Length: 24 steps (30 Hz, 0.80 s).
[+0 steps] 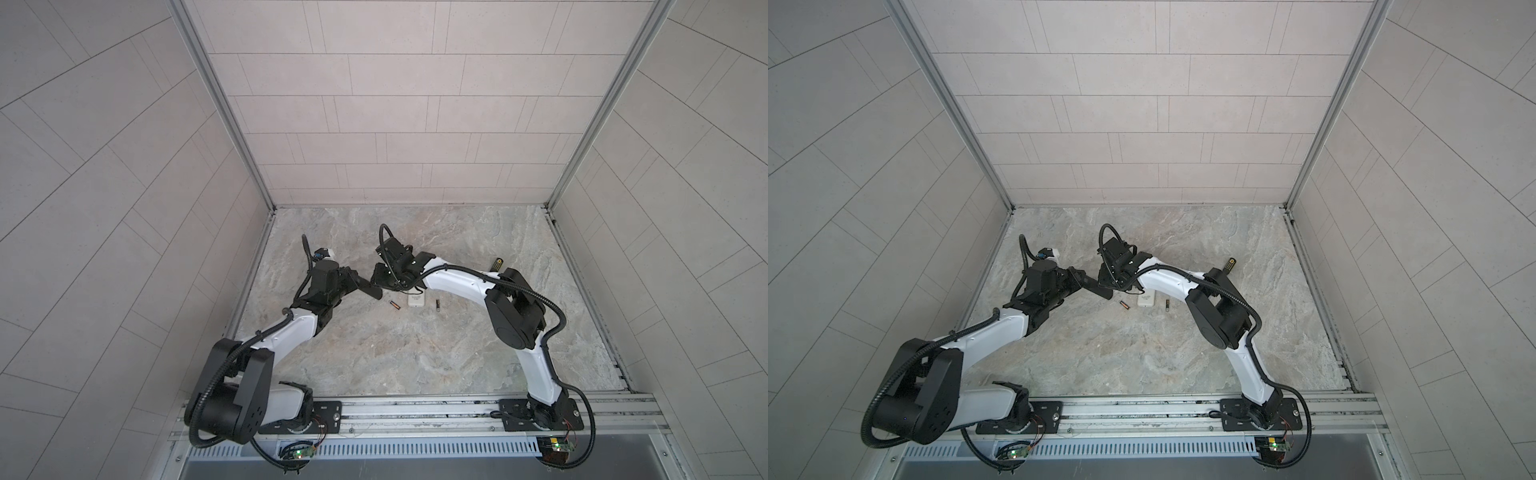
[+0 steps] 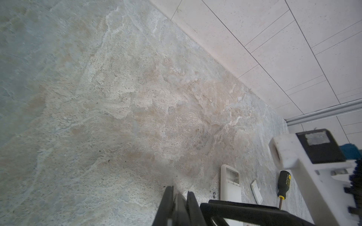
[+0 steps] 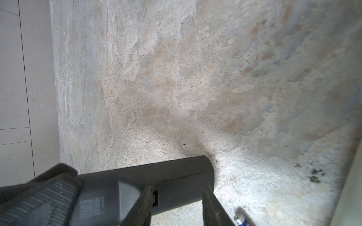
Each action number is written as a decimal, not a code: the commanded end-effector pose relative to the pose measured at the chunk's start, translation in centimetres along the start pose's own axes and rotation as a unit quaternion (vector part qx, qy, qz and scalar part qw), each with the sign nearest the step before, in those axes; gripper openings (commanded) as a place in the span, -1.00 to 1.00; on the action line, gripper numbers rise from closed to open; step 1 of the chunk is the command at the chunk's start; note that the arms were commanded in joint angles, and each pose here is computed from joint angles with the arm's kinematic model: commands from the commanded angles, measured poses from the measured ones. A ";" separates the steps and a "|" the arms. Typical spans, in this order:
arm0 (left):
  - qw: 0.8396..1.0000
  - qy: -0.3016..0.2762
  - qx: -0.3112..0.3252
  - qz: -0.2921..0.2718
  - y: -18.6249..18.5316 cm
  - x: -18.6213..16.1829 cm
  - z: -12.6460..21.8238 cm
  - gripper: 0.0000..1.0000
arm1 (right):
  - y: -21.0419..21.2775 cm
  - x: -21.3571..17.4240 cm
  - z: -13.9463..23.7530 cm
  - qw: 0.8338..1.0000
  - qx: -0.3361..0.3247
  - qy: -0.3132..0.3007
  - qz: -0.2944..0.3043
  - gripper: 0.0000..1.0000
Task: Unload the batteries from the remote control
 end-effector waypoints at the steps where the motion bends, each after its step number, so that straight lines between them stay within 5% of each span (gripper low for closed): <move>1: 1.000 0.015 0.018 -0.001 1.1 -1.4 0.0 -1.00 | 0.5 -0.3 -0.1 1.000 0.010 0.004 -0.009 -0.12; 24: 1.000 0.018 0.023 -0.002 1.3 -1.4 0.1 -1.00 | -0.7 -1.3 -1.2 1.000 -0.014 0.014 -0.020 -0.12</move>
Point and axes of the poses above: each gripper's point midway between its finger pads, its own z axis back along the fingers, its own y axis along the line the jaws close on, x = y × z, the point moved 2 cm from there along z, back along the fingers, and after that the axes turned 6 degrees about -z, right-handed, at the moved point
